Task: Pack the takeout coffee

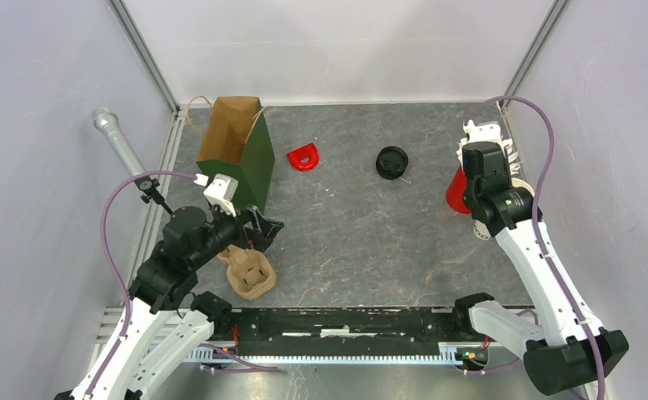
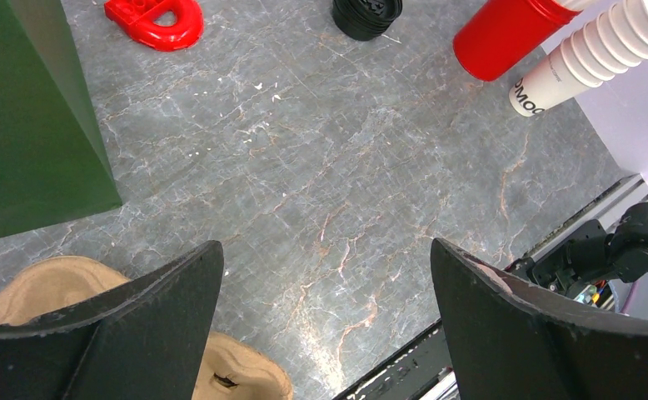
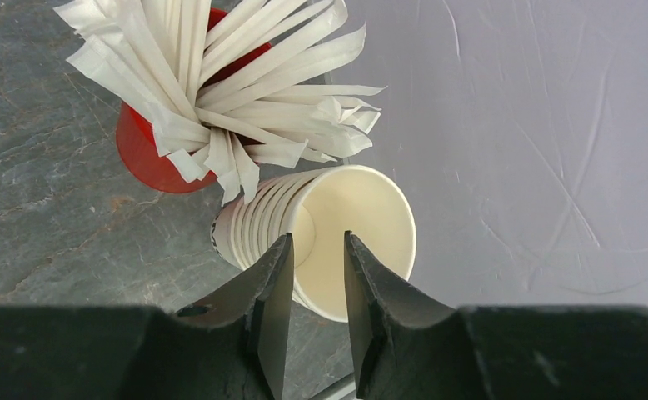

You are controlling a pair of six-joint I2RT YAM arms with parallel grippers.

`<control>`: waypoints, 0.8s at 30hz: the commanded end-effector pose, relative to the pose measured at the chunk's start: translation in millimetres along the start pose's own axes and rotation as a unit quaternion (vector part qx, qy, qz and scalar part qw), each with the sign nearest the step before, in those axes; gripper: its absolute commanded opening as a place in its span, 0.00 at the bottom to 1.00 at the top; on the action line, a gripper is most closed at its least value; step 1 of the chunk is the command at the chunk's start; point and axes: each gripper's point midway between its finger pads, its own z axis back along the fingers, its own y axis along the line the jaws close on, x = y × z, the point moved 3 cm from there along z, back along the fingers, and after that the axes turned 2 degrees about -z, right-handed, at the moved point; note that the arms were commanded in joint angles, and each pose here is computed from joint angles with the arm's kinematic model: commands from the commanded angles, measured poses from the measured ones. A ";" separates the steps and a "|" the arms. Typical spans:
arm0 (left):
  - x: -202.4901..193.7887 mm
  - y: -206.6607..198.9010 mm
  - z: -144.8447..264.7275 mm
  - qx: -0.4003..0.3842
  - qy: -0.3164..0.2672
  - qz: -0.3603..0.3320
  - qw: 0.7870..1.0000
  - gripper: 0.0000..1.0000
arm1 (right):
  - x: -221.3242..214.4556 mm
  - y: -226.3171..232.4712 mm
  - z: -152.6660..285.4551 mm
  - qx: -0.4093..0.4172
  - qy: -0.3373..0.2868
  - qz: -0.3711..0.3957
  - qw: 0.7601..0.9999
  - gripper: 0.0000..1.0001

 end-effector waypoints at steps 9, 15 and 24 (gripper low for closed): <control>1.0 -3.0 -2.3 -0.011 0.000 0.003 1.000 1.00 | -10.8 8.8 -16.8 0.004 0.010 -0.011 1.000 0.33; 0.5 -3.1 -3.4 -0.011 0.003 0.005 1.000 1.00 | -14.7 15.8 -24.3 0.017 0.009 -0.017 1.000 0.30; -0.8 -2.6 -5.4 -0.010 0.008 0.006 1.000 1.00 | -19.8 13.1 -27.7 0.007 0.011 -0.024 1.000 0.24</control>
